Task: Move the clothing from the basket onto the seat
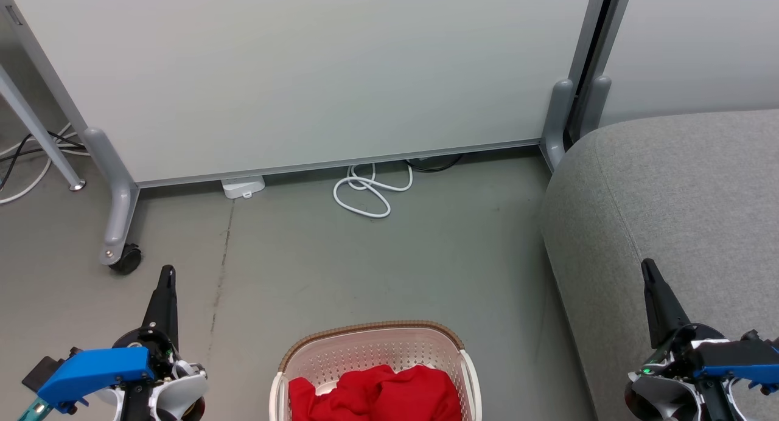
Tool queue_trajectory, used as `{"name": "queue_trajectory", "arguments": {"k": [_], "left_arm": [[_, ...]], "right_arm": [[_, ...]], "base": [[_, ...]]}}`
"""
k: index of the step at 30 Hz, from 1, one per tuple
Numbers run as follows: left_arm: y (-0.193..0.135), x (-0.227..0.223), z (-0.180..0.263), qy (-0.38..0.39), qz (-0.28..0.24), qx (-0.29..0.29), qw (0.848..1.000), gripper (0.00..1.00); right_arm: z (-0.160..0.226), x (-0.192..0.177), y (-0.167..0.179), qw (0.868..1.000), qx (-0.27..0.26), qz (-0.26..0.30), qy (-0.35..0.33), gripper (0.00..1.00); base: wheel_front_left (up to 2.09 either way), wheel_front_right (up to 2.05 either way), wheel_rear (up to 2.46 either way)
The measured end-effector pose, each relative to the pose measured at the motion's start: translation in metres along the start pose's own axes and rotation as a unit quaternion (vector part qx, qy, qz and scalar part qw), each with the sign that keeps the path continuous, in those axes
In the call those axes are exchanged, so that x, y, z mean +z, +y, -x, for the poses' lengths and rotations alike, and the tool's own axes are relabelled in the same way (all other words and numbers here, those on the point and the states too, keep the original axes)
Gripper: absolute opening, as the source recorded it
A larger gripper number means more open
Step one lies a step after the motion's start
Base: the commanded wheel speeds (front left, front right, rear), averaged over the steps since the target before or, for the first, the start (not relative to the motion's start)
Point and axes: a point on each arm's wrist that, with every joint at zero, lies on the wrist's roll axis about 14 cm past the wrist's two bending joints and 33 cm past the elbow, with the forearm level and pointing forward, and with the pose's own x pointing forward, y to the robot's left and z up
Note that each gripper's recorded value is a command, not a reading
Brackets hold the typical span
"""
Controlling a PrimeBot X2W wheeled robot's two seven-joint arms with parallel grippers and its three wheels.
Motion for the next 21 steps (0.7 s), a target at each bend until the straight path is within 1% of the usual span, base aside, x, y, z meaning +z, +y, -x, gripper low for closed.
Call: {"name": "queue_trajectory", "arguments": {"k": [21], "left_arm": [[0.0000, 0.0000, 0.0000, 0.000, 0.000, 0.000, 1.000, 0.00]], "right_arm": [[0.0000, 0.0000, 0.0000, 1.000, 0.000, 0.000, 0.000, 0.00]], "base": [[0.00, 0.00, 0.00]]}}
